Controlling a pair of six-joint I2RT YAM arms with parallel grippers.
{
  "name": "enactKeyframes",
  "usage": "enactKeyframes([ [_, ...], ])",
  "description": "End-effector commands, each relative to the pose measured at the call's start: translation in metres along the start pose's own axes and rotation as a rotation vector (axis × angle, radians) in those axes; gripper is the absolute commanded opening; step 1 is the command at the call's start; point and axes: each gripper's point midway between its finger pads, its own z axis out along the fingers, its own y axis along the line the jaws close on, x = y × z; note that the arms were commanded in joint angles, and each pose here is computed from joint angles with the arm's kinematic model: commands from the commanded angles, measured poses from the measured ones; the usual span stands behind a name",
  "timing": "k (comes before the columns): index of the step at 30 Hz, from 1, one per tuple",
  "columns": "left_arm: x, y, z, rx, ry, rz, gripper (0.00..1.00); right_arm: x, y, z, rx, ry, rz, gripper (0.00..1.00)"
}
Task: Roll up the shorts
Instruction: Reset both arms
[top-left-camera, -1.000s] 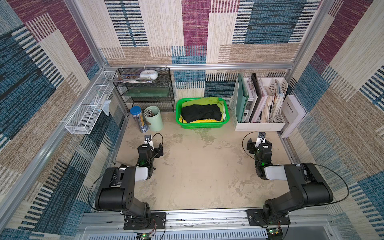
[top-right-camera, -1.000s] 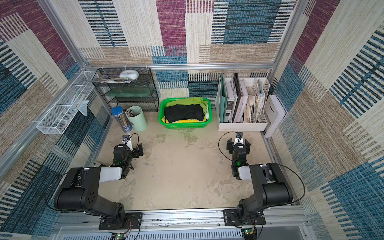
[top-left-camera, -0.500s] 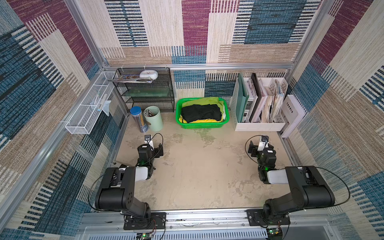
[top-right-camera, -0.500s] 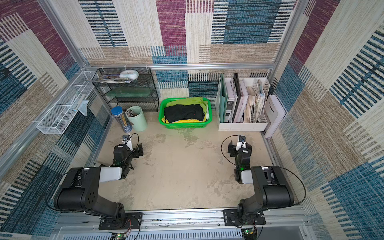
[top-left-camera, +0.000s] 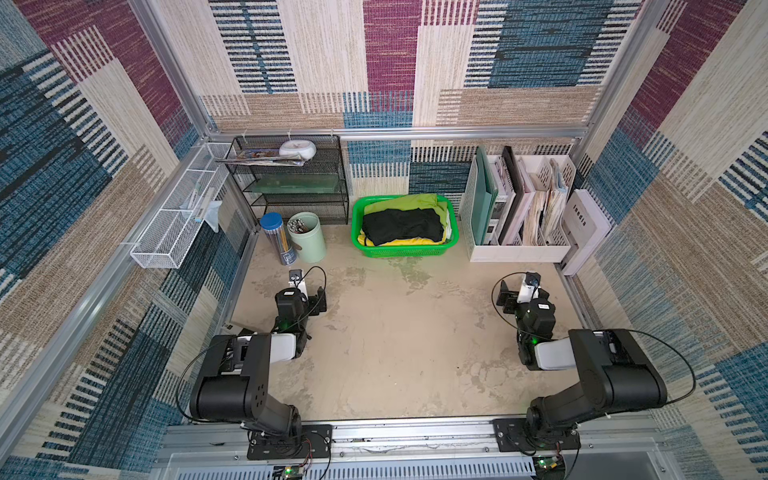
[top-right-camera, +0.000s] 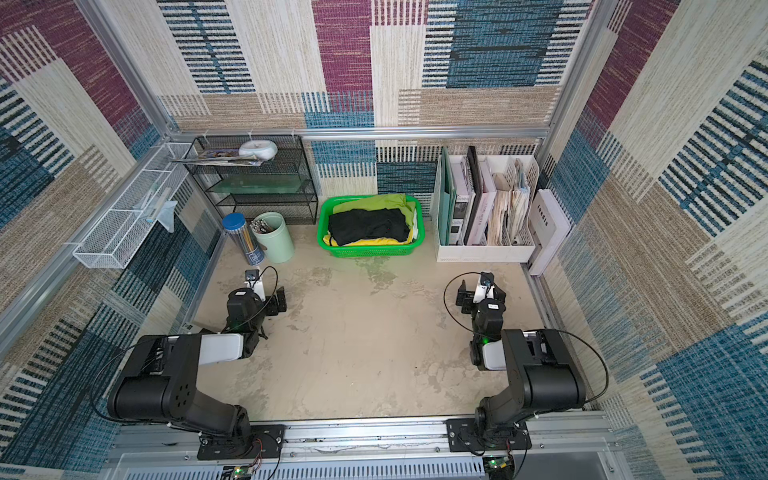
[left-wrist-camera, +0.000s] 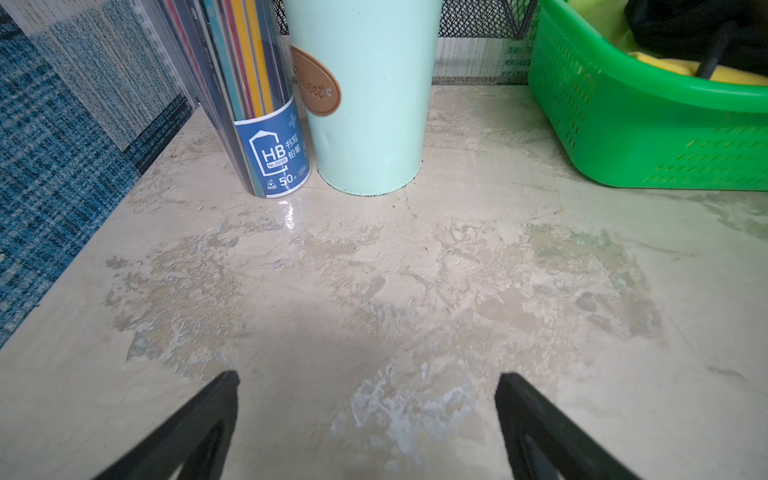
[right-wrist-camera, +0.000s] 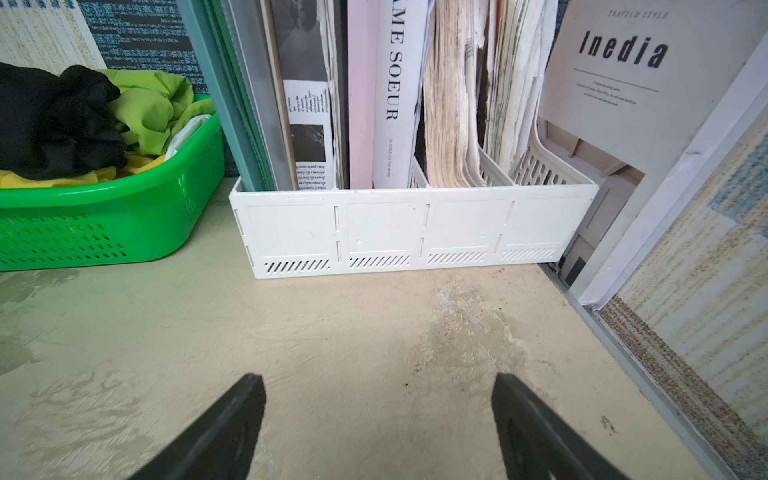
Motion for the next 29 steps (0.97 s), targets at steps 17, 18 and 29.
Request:
enactKeyframes([
  [17,-0.0058,-0.0011,0.0007,0.008,-0.019,0.002,1.00,-0.0073,0.0016,0.0012,-0.011,-0.026,0.015,0.91],
  [18,-0.0054,-0.0012,0.0006,0.008,-0.018,0.001,1.00,-0.0078,0.0018,0.0013,-0.011,-0.028,0.015,0.92],
  [29,-0.0059,-0.0018,0.0007,0.010,-0.019,0.003,1.00,-0.0075,0.0015,0.0014,-0.010,-0.027,0.015,0.92],
])
